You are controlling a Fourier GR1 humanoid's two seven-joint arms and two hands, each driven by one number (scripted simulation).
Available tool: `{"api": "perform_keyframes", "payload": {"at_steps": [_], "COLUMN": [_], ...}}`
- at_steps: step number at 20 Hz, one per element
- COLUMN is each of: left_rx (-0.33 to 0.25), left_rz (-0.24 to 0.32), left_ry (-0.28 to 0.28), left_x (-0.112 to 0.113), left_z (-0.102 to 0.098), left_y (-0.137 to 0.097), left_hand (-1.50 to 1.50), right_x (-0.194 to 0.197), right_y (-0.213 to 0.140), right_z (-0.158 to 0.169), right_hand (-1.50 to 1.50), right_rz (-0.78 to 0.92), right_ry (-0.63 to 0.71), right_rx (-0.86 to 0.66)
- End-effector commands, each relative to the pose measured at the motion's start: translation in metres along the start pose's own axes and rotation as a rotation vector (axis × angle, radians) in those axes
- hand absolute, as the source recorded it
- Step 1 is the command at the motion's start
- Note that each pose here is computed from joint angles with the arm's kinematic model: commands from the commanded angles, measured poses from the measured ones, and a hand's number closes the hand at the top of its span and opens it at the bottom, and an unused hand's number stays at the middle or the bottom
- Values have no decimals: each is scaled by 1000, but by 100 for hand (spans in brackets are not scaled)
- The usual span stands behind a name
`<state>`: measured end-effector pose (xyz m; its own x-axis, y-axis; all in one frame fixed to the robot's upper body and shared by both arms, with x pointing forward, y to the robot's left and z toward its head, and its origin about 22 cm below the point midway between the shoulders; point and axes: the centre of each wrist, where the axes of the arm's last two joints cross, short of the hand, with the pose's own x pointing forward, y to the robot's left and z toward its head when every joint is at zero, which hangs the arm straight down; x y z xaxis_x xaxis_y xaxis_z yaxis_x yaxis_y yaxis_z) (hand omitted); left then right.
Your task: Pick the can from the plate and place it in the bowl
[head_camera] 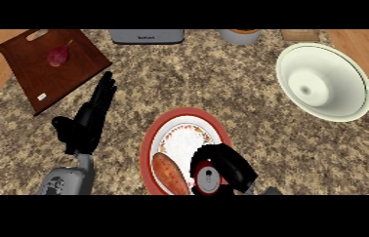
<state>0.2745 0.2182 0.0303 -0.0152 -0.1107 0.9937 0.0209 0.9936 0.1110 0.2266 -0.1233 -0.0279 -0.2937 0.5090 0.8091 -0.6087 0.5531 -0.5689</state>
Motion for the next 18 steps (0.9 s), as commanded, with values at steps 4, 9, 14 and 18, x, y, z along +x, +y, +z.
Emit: {"api": "perform_keyframes", "payload": {"at_steps": [4, 9, 14, 18], "left_rx": [28, 33, 15, 8], "left_rz": [1, -9, 5, 14], "left_ry": [9, -10, -1, 8], "left_x": [2, -9, -2, -8], "left_z": [-5, 7, -3, 9], "left_y": [12, 3, 5, -6], "left_hand": [0, 0, 0, 0], "right_x": [-26, 8, 64, 93], "right_y": [-81, -93, -122, -141], "right_z": [100, 143, 169, 184], "right_hand": [150, 150, 150, 150], "right_rz": [-48, -43, 72, 131], "right_ry": [-114, -273, -347, -285], "right_rx": [-171, -289, -429, -519]}}
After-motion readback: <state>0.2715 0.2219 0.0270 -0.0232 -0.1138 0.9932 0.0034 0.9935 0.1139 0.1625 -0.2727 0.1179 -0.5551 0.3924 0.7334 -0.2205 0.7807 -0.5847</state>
